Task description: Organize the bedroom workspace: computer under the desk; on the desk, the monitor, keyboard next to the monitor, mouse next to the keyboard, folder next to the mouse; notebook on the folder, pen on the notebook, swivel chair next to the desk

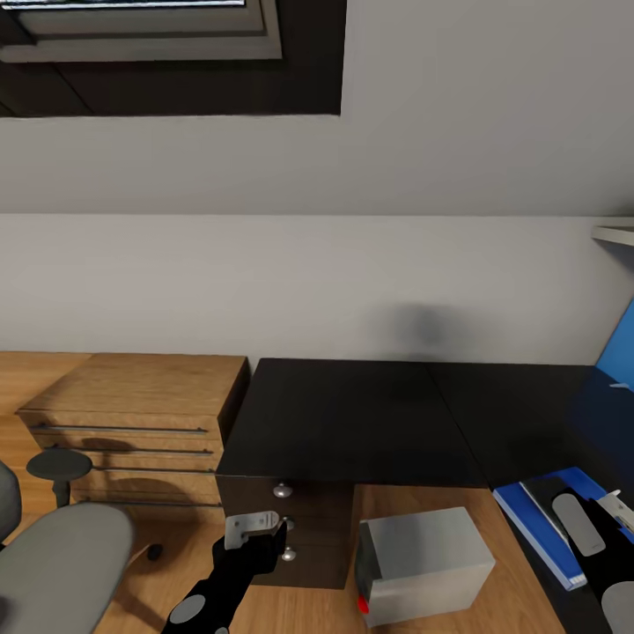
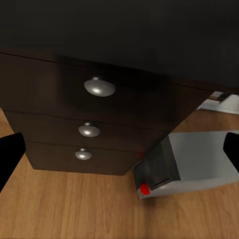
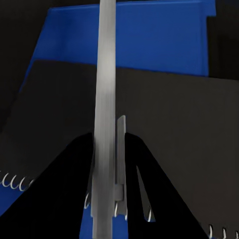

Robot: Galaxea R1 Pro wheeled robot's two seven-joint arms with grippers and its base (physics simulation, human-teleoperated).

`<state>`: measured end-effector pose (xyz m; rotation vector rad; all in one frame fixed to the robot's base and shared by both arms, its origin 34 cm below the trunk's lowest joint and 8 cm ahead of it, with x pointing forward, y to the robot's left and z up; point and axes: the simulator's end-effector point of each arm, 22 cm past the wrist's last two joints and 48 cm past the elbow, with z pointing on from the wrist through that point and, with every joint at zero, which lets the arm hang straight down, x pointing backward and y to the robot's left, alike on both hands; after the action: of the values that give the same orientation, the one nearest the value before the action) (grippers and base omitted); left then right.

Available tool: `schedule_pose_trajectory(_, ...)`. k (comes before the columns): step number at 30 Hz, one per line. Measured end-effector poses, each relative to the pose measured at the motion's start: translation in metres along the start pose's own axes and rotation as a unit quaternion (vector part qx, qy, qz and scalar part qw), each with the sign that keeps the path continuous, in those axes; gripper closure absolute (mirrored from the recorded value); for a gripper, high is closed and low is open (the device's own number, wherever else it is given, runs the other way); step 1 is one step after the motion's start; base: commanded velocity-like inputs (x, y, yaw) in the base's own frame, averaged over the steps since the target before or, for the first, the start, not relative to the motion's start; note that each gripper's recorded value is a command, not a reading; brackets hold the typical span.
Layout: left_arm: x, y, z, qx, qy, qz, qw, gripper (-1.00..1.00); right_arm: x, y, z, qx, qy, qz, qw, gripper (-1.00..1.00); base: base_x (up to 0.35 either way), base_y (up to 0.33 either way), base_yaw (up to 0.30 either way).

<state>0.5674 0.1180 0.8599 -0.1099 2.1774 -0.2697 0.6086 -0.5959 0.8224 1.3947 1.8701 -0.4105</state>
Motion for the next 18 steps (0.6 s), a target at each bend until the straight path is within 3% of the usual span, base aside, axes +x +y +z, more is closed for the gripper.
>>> schedule_pose_trajectory(18,0.017,0.006,0.015,0.0,0.0,0.0,1.0,-1.0,0.017,-0.002,0.017,0.0,0.0,0.001,1.0,1.0,0.0,0.0,0.0)
